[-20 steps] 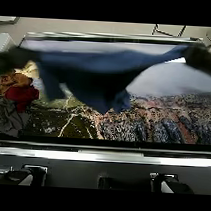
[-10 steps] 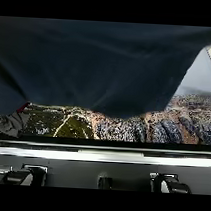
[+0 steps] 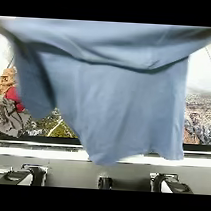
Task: Fold the clothes and pants, and hang the long-sleeved shirts on hangers.
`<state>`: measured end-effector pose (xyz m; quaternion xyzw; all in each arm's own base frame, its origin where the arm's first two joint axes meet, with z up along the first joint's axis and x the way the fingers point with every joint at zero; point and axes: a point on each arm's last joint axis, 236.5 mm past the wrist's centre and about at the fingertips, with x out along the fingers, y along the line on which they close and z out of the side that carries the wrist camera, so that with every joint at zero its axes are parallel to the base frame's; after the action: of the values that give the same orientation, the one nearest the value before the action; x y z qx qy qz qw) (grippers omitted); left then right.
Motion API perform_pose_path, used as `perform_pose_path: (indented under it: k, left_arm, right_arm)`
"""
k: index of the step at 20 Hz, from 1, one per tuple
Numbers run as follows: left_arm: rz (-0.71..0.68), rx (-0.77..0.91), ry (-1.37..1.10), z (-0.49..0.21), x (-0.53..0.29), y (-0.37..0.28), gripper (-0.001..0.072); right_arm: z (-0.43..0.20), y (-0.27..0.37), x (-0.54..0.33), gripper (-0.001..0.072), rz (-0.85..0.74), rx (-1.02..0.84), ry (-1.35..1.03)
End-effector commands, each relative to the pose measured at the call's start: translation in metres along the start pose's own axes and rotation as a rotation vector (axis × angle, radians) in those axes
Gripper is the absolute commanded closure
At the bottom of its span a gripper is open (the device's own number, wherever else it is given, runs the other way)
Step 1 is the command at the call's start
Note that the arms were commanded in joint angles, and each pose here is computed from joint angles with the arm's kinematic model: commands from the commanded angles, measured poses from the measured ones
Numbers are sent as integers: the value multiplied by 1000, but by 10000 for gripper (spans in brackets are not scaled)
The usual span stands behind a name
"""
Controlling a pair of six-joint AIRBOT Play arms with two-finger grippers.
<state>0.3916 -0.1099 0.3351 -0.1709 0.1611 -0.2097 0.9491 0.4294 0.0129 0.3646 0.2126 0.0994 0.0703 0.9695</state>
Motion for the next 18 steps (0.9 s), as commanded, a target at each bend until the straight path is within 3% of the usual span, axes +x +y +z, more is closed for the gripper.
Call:
perform_pose_path:
  k: [1,4,8,9,10,11,15,18]
  left_arm:
    - [76,-175,428,-145,75,73,682]
    - [106,-427,659,-254,110,107,682]
    - [49,-652,762,-315,136,106,682]
    - [30,-665,763,-318,140,105,682]
    - [26,-665,759,-318,141,107,682]
    - [20,-646,752,-315,140,109,682]
    - [-6,-618,764,-310,129,120,682]
    - [-7,-625,764,-307,123,128,682]
  right_arm:
    - [-108,-58,111,677,-33,314,286]
    - [-232,-84,155,677,-48,561,624]
    - [-355,-95,120,670,-68,623,1098]
    - [-369,-93,106,517,-50,600,1182]
    - [-377,-95,89,183,-43,551,1262]
    - [-384,-99,67,62,-37,481,1355]
    - [-431,-107,-46,55,-156,311,1725]
    - [-488,-94,-123,43,-202,351,1816]
